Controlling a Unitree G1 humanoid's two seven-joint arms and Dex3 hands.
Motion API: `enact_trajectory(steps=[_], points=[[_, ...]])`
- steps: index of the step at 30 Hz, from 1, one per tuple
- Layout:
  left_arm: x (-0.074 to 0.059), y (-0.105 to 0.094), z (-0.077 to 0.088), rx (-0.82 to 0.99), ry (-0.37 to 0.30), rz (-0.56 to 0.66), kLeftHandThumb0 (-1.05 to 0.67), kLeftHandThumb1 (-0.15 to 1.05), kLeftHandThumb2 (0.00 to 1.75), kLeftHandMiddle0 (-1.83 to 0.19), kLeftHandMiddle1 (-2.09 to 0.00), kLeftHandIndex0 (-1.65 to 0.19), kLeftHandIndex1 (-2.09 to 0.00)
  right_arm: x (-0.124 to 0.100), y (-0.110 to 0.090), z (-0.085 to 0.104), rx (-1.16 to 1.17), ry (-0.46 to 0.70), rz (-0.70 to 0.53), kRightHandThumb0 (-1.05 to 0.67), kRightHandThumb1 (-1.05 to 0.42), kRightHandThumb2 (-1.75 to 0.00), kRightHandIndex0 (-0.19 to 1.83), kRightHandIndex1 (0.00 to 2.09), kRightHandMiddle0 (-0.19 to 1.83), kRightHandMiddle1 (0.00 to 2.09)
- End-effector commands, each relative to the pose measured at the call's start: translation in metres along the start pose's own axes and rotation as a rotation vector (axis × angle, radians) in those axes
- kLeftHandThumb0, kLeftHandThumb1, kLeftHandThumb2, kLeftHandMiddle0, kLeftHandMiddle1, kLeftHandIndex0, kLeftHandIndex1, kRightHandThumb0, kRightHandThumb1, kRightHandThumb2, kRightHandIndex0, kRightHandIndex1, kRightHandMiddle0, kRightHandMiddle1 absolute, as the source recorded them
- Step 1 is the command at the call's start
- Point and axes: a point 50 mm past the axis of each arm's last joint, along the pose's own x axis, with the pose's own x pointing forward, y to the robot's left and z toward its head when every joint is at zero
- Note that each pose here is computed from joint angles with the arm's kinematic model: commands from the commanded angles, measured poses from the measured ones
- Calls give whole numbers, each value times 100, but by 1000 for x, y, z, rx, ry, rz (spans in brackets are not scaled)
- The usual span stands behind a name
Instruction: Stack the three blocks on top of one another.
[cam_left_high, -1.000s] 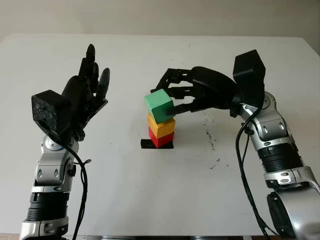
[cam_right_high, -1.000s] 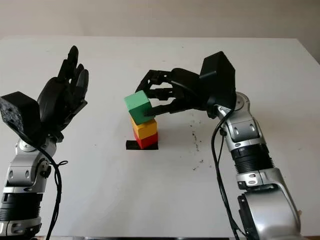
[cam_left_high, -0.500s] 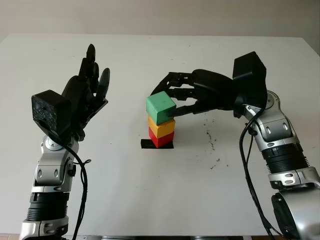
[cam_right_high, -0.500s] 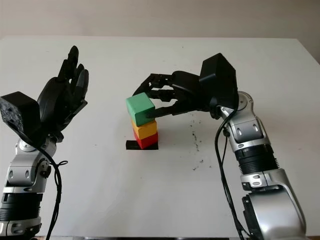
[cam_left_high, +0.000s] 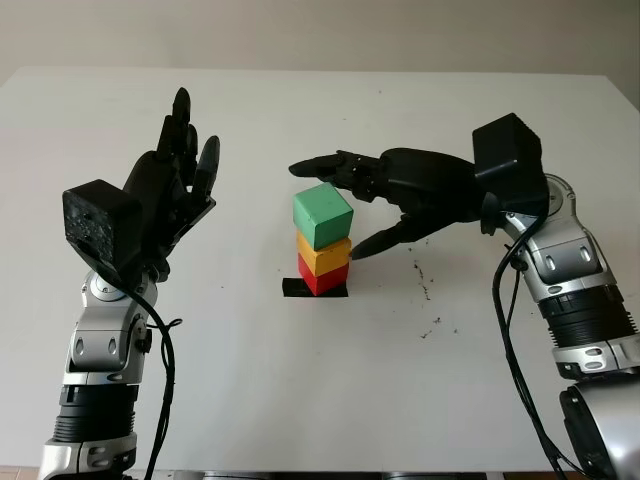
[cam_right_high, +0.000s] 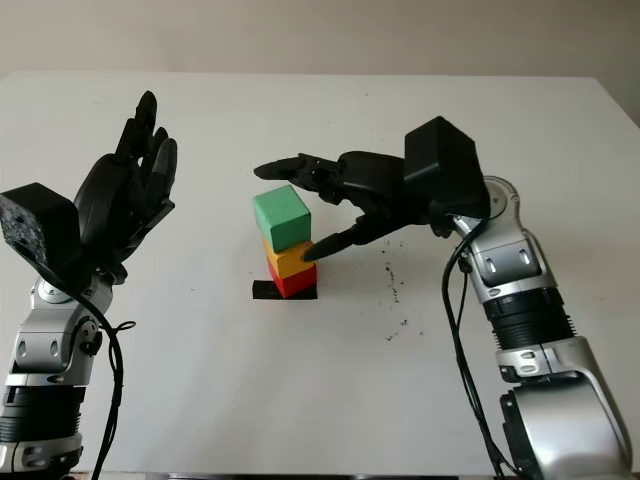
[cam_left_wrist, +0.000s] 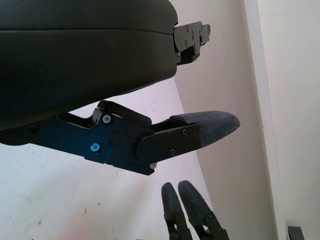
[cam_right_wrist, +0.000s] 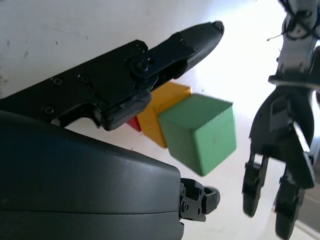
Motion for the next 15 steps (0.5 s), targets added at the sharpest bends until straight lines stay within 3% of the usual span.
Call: enact_trajectory(steps=[1, 4, 6, 7, 9, 15], points=[[-2, 3, 2, 11, -8, 5, -62, 105, 63, 19, 0, 19, 0, -6, -6, 5, -18, -26, -4, -94, -85, -5, -19, 0, -19, 1], [-2, 3, 2, 9, -10, 9, -62, 105, 63, 19, 0, 19, 0, -19, -12, 14, -8, -97, -31, -97, -87, -6, -19, 0, -19, 0], [-2, 4, 2, 7, -12, 9, -62, 105, 64, 19, 0, 19, 0, -28, -17, 17, 37, -164, -138, -102, -95, -9, -19, 0, -19, 0], [-2, 4, 2, 8, -12, 9, -63, 105, 63, 19, 0, 19, 0, -32, -18, 17, 52, -190, -190, -104, -101, -25, -19, 0, -19, 0], [-2, 5, 2, 5, -11, 5, -63, 105, 63, 19, 0, 19, 0, -36, -18, 16, 78, -223, -300, -102, -104, -41, -19, 0, -19, 0], [0, 7, 3, -23, -15, -7, -63, 105, 63, 19, 0, 19, 0, -41, -19, -1, 247, -243, -556, -83, -105, -61, -19, 0, -19, 0]])
